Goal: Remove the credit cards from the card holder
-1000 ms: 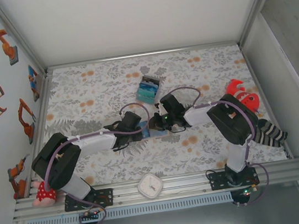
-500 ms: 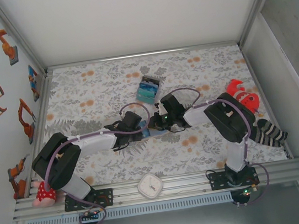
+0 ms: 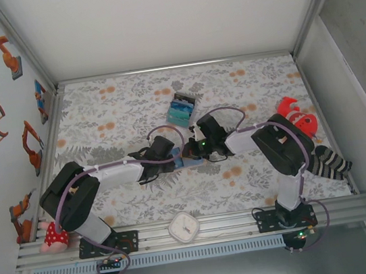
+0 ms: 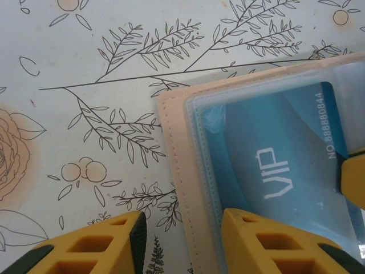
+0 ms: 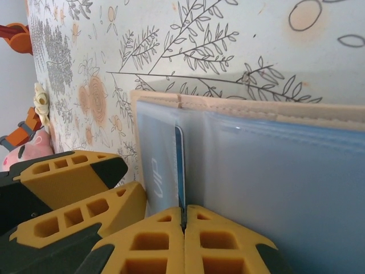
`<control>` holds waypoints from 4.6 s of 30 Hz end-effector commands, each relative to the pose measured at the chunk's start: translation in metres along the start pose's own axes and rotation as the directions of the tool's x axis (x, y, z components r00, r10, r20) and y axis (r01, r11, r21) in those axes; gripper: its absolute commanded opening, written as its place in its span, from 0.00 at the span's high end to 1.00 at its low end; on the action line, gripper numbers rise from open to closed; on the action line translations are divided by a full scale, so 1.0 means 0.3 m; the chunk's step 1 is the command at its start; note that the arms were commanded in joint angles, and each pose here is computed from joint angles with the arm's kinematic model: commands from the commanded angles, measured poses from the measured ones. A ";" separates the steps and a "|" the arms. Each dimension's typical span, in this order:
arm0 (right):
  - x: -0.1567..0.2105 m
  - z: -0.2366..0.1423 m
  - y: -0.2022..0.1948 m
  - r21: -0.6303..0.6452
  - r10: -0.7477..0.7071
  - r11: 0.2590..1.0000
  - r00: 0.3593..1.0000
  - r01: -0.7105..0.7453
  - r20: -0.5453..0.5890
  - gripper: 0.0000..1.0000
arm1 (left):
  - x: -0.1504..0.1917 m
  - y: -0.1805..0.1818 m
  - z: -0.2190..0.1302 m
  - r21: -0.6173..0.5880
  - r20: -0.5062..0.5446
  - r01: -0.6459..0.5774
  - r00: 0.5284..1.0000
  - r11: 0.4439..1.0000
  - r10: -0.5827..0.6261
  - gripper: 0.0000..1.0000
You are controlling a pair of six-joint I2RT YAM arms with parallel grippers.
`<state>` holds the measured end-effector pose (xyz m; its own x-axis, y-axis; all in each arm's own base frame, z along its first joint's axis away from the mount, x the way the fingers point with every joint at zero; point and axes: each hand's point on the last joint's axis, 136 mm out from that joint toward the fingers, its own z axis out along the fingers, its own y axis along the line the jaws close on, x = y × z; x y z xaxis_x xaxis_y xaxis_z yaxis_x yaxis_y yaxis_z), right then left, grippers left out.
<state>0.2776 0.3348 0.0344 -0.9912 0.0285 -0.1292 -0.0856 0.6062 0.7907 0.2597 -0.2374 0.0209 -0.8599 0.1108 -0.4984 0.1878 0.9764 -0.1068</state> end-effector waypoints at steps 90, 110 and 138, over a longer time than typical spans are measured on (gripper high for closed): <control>0.013 -0.055 0.001 -0.123 0.046 0.992 0.998 -0.041 0.045 0.83 | 0.020 -0.128 0.043 0.101 -0.090 -0.059 0.994 0.993 0.069 0.80; 0.015 -0.172 -0.051 0.077 -0.025 0.997 0.995 0.018 0.093 0.99 | -0.021 -0.092 0.018 0.083 -0.048 -0.054 0.997 0.995 0.058 0.80; -0.234 -0.519 0.185 0.485 -0.607 0.721 0.789 0.495 0.097 1.00 | -0.253 0.070 -0.311 0.006 0.322 0.060 0.945 0.998 -0.059 0.03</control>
<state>0.3178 0.2496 0.1801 -0.7578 -0.1635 -0.6317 -0.4520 0.8297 0.3276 0.2847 -0.2298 0.1394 -0.6848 0.0050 -0.7287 0.2054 0.9608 -0.1864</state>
